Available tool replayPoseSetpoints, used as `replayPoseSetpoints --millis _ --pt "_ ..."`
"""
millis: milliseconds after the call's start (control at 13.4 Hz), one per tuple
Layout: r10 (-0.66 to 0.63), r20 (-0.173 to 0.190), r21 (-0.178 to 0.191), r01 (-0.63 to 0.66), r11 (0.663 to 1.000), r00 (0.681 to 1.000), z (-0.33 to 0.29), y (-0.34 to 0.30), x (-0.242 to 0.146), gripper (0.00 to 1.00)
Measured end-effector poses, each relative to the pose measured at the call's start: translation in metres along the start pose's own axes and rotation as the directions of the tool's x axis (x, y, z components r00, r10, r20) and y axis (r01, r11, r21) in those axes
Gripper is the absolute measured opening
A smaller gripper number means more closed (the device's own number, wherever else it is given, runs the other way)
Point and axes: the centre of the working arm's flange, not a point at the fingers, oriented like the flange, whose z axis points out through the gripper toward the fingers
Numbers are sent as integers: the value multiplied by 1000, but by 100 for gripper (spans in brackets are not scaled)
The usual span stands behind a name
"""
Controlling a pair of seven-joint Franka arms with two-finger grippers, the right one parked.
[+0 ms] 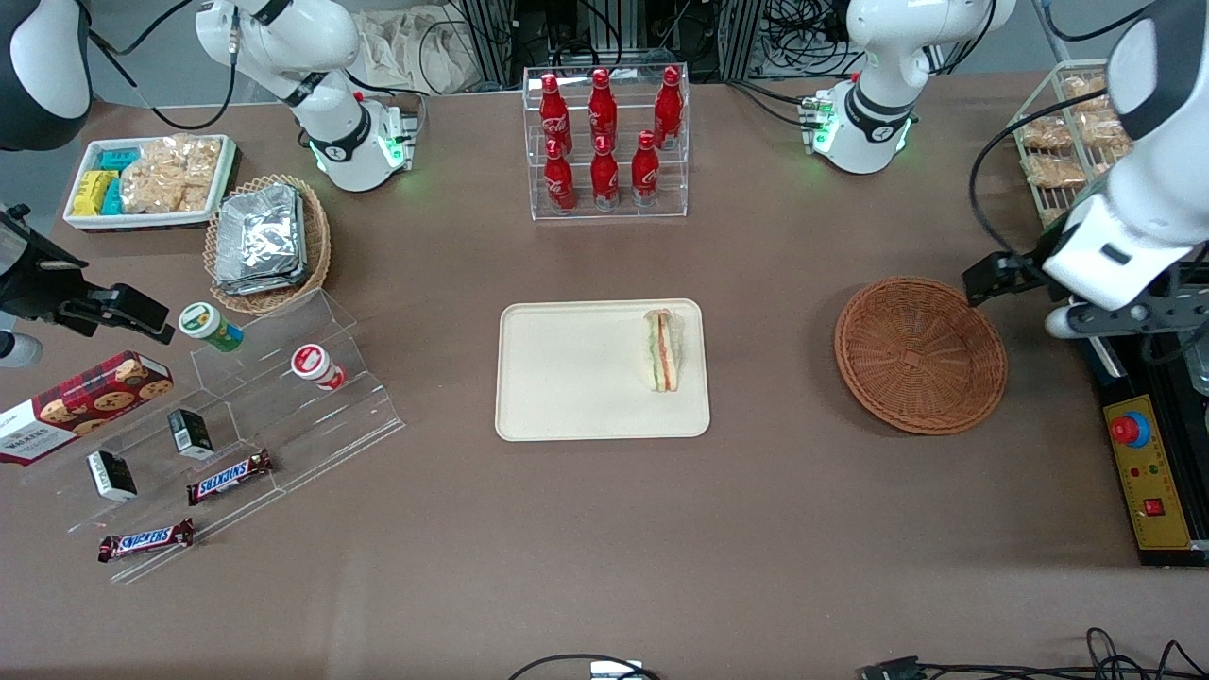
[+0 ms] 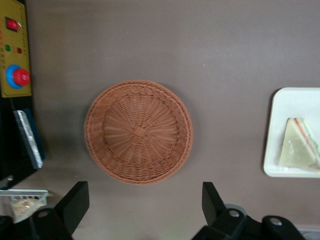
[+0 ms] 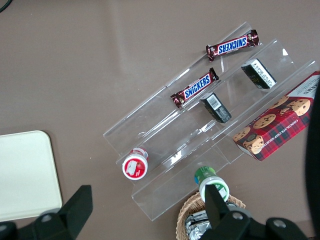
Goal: Place sandwich from basket to tray
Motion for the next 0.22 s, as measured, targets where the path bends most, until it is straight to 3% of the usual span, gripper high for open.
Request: replayPoseSetpoints --millis 224 --pt "68 -22 2 -68 998 997 -21 -7 -15 100"
